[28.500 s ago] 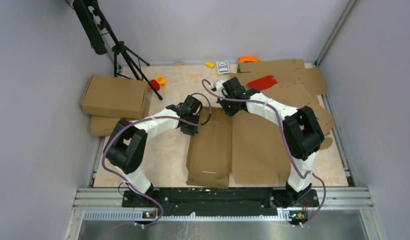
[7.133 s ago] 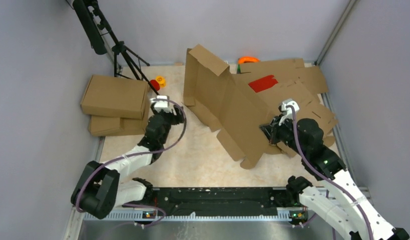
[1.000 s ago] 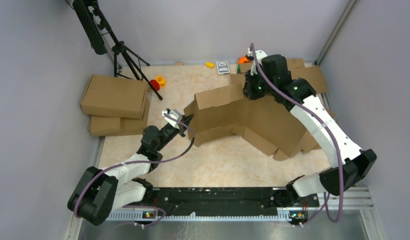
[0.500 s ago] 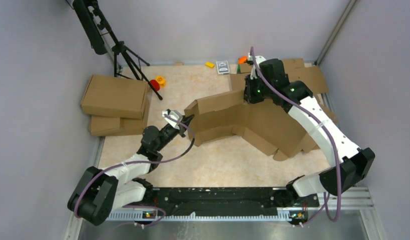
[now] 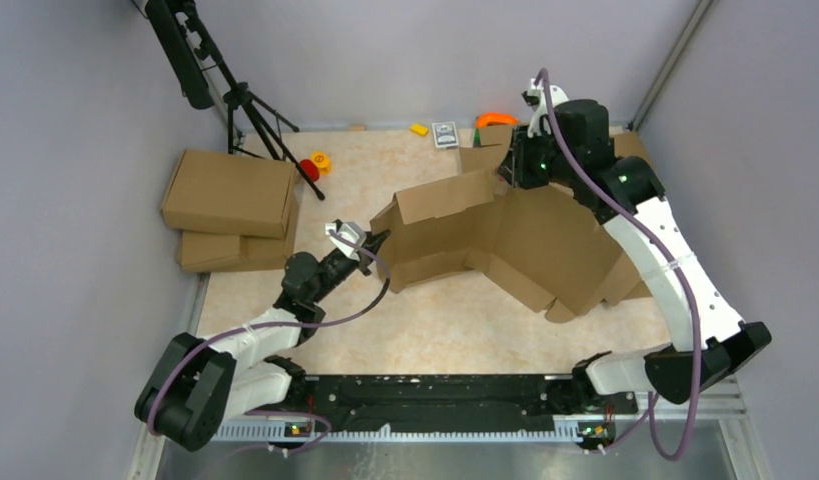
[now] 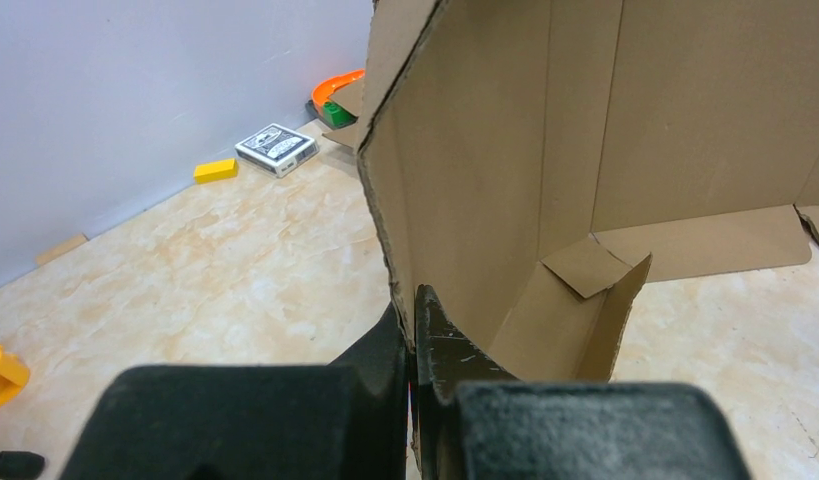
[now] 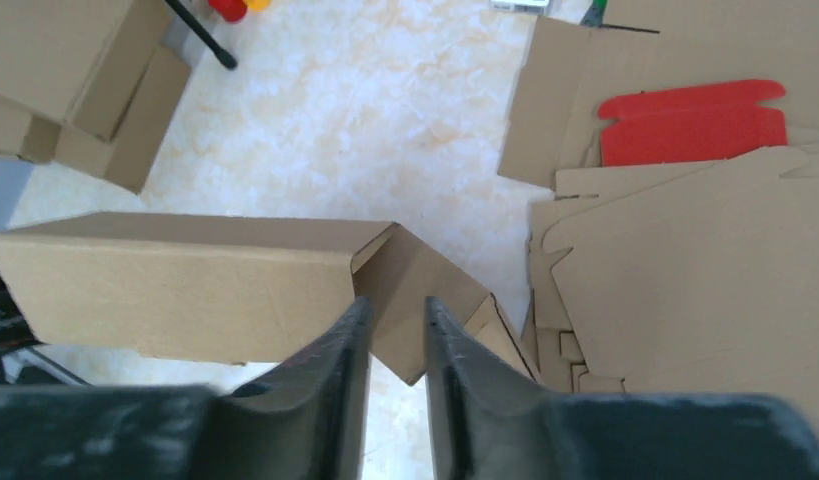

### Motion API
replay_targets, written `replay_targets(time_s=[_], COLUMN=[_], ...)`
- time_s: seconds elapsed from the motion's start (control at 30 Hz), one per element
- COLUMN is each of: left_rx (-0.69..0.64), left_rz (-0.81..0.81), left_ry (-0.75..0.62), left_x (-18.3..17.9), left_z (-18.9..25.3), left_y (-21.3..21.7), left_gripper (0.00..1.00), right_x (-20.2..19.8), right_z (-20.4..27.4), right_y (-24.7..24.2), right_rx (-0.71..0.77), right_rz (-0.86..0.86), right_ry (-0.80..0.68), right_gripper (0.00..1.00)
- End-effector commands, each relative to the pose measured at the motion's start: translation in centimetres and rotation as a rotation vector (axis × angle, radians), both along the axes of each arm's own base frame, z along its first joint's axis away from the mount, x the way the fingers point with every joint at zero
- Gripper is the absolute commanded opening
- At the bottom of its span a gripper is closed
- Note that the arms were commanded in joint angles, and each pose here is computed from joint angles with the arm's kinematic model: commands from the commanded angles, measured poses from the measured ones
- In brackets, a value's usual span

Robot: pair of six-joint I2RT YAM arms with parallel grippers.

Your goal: Fold the paper box

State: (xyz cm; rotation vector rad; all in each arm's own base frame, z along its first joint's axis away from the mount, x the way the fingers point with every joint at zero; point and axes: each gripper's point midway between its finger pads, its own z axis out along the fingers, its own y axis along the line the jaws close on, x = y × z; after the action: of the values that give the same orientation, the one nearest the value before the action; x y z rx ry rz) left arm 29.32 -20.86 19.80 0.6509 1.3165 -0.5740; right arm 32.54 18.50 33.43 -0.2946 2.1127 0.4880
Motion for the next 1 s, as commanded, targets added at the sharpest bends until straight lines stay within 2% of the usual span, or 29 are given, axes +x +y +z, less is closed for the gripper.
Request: replay_targets(time_s=[0.0, 0.13, 0.2, 0.27, 0.4, 0.5, 0.67, 0.77, 0.83, 0.97], left_rx=[0.008, 0.01, 0.012, 0.013, 0.013, 0.012, 0.012, 0.01, 0.007, -0.009], left_rz=[-0.023, -0.025, -0.023, -0.024, -0.021, -0.017, -0.025, -0.026, -0.026, -0.026], left_ry=[-0.059, -0.06, -0.061, -0.06, -0.059, -0.057, -0.052, -0.049, -0.044, -0.043], left_x=[-0.5, -0.5, -0.5, -0.5, -0.5, -0.5, -0.5, -0.4, -0.4, -0.6], left_z=[0.8, 0.8, 0.8, 0.8, 0.7, 0.7, 0.6, 0.6, 0.5, 1.1], left_y=[-0.3, -0.3, -0.3, -0.4, -0.3, -0.3, -0.5, -0.6, -0.5, -0.5], left_gripper=[0.0, 0.0, 0.0, 0.0, 0.0, 0.0, 0.0, 0.0, 0.03, 0.19], right_x=[-0.3, 0.1, 0.2, -0.3, -1.8, -3.2, -4.5, -4.8, -4.9, -5.2], right_z=[4.2, 4.5, 3.5, 2.0, -0.9, -2.4, -4.5, -4.9, -4.5, -3.7], right_y=[-1.8, -4.2, -5.0, -5.1, -4.4, -4.5, -4.4, -4.1, -3.4, -2.2], right_rx=[-0.05, -0.173, -0.211, -0.242, -0.244, -0.237, -0.236, -0.219, -0.18, -0.118], right_rz=[-0.005, -0.057, -0.055, -0.019, 0.058, 0.083, 0.11, 0.122, 0.134, 0.143], right_ry=[-0.112, -0.107, -0.053, 0.008, 0.095, 0.125, 0.18, 0.195, 0.184, 0.165], right_gripper=[0.33, 0.61, 0.69, 0.74, 0.75, 0.69, 0.47, 0.22, 0.17, 0.16])
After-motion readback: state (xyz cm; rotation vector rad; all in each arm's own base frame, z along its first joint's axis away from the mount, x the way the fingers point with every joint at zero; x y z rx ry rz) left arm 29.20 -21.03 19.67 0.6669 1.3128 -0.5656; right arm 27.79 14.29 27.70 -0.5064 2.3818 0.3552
